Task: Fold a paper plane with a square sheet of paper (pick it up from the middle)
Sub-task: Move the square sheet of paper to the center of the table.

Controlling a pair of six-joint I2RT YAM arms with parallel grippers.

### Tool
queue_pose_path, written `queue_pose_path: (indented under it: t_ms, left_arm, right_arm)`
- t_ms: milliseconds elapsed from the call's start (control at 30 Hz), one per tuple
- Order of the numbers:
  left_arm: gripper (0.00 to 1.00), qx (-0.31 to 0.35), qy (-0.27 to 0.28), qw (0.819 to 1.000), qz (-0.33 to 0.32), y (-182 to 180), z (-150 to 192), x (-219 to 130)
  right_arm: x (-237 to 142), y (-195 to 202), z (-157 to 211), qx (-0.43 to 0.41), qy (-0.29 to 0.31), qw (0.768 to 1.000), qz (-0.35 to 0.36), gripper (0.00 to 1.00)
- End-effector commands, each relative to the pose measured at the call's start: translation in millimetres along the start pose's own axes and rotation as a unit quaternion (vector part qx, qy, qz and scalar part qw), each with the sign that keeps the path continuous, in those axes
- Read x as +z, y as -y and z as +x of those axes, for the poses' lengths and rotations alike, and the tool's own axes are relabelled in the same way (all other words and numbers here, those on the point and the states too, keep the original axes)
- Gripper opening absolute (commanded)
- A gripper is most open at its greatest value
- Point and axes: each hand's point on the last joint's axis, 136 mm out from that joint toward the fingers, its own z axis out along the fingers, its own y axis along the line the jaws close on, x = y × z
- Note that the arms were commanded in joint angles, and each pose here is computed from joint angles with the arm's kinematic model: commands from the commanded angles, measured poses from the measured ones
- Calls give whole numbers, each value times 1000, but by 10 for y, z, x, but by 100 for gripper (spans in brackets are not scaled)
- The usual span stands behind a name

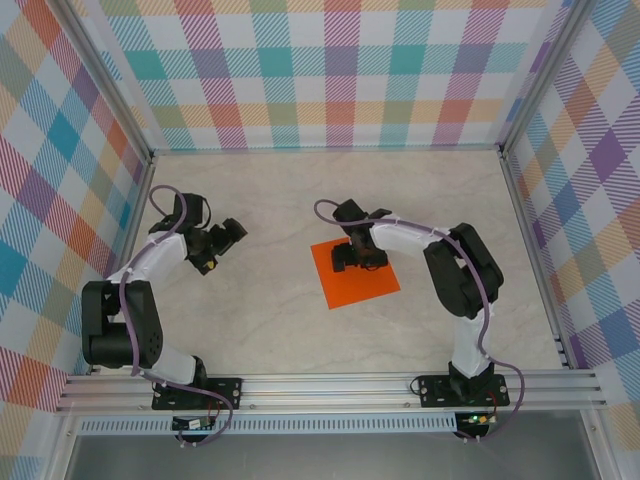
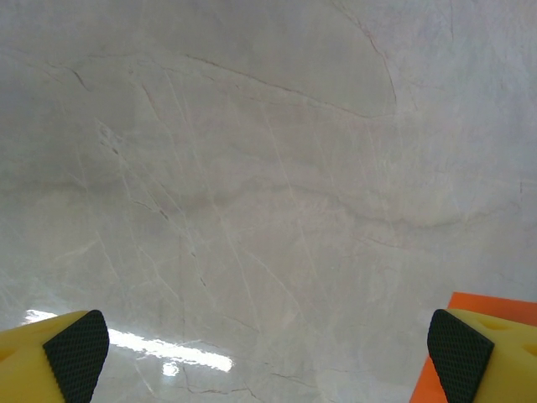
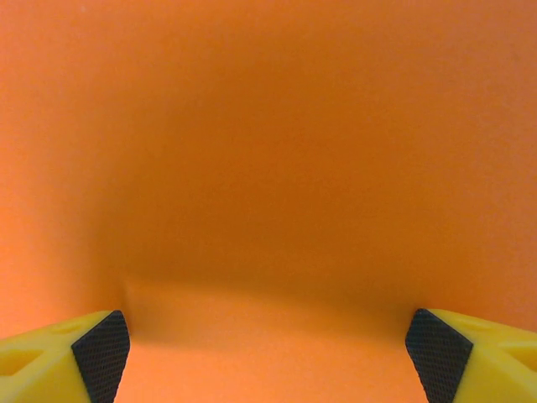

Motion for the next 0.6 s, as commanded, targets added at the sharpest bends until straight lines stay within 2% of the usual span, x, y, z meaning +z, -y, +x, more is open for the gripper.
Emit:
queue_pose_path:
  t_ms: [0,100,200,567]
  left_arm:
    - [100,31,2,1000,-3,97,91,66]
    - [100,49,3,999,5,213,192,106]
    - [100,59,9,998,14,311,299,132]
    - [100,85,15,996,27,454,468,204]
  right_arm:
    - [-4,251,322,-7,-66,997,46,90]
    - [-280,34,137,-5,-45,999,-6,93]
    - [-415,-78,69,7,-50,998,-29,100]
    - [-207,-97,87,4,-93,996,-17,100]
